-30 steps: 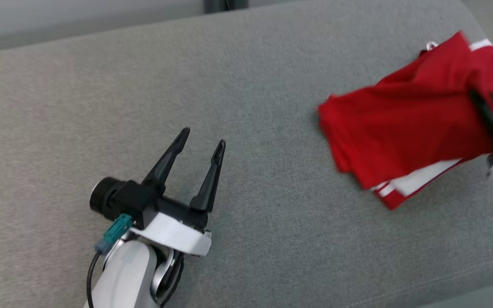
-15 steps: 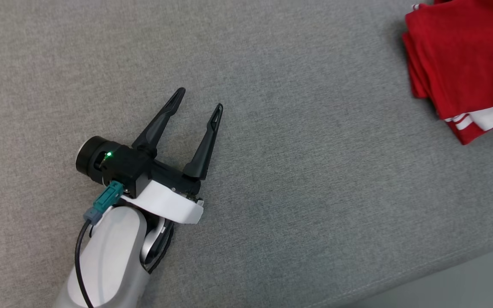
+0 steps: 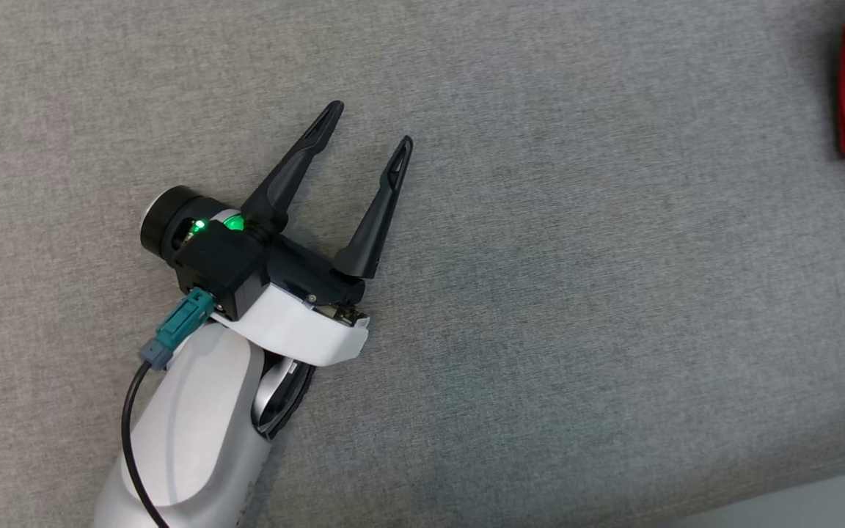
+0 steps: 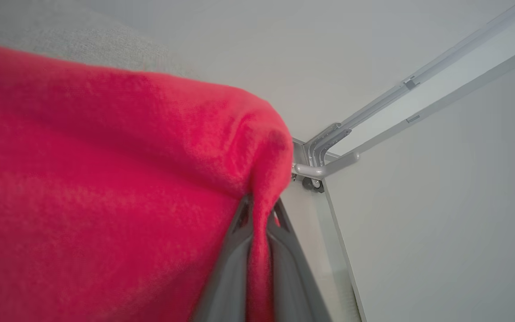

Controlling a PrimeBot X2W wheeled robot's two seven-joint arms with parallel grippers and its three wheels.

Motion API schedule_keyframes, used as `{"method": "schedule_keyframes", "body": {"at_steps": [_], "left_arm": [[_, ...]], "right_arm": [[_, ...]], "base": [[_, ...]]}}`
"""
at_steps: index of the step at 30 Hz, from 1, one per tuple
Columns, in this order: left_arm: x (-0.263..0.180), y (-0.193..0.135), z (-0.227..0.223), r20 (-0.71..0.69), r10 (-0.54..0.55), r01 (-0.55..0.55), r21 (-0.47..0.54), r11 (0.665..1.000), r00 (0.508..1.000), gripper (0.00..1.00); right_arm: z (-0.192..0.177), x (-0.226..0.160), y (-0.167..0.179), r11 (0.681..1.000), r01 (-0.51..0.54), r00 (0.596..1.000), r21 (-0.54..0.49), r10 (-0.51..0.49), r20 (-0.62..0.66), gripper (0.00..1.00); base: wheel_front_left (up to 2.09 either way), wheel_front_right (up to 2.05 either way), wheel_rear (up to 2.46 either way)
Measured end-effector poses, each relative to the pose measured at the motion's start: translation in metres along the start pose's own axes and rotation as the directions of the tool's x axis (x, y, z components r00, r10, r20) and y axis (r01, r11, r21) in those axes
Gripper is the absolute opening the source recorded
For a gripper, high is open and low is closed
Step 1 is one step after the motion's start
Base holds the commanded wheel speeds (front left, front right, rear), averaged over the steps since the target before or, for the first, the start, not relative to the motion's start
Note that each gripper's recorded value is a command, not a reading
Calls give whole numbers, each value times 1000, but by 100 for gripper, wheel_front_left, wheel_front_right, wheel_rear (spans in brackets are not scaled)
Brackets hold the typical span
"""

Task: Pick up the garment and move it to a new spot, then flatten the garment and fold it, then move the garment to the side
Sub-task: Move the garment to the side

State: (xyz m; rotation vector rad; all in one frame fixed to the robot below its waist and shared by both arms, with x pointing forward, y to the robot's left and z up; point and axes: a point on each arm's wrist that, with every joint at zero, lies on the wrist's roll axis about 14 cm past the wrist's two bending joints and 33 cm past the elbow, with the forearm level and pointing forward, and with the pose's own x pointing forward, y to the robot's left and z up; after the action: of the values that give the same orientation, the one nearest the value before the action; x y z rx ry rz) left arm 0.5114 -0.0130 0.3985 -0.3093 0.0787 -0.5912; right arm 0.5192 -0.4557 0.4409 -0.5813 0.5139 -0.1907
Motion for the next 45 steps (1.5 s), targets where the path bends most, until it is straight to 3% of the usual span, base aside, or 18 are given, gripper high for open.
{"method": "schedule_keyframes", "body": {"at_steps": [2, 3, 4, 9, 13, 15, 21, 25, 33, 37, 45], "left_arm": [[-1, 3, 1, 3, 7, -7, 0, 1000, 1000, 100], [-1, 4, 1, 3, 11, -11, 1, 1000, 1000, 100], [-2, 5, 1, 4, 13, -13, 2, 1000, 1000, 100], [-3, 7, 4, 4, 25, -25, 5, 1000, 1000, 100], [-9, 7, 9, -2, 34, -34, 12, 999, 999, 100], [-13, 6, 13, -1, 43, -43, 13, 999, 999, 100], [-29, 3, 44, 46, 84, -85, 20, 996, 995, 100], [-46, 6, 67, 85, 133, -135, 20, 991, 987, 100], [-83, 8, 103, 149, 217, -229, 73, 971, 965, 100], [-110, 14, 118, 180, 284, -302, 82, 950, 942, 100], [-164, 24, 149, 273, 404, -429, 36, 902, 873, 100]], "right_arm": [[-12, 4, 5, 999, 2, 999, 36, 0, -45, 0], [-16, 6, 7, 999, 2, 998, 46, 0, -61, 39], [-20, 7, 7, 998, 9, 997, 59, -5, -75, 100], [-13, 9, 4, 998, 19, 998, 64, -15, -57, 100], [-3, 6, 7, 989, 24, 999, 149, -20, -27, 100], [5, 4, 10, 990, 10, 1000, 143, -9, -3, 100], [54, -15, 12, 983, -35, 988, 181, 7, 153, 100], [81, -34, 31, 969, -106, 965, 225, 46, 257, 100], [127, -82, 74, 913, -269, 881, 307, 104, 462, 100], [149, -115, 106, 872, -372, 815, 319, 142, 562, 100], [192, -187, 140, 791, -506, 670, 343, 110, 734, 100]], "base": [[0, 0, 0], [0, 0, 0], [0, 0, 0], [0, 0, 0], [0, 0, 0], [0, 0, 0], [0, 0, 0], [0, 0, 0], [0, 0, 0], [0, 0, 0], [0, 0, 0]]}}
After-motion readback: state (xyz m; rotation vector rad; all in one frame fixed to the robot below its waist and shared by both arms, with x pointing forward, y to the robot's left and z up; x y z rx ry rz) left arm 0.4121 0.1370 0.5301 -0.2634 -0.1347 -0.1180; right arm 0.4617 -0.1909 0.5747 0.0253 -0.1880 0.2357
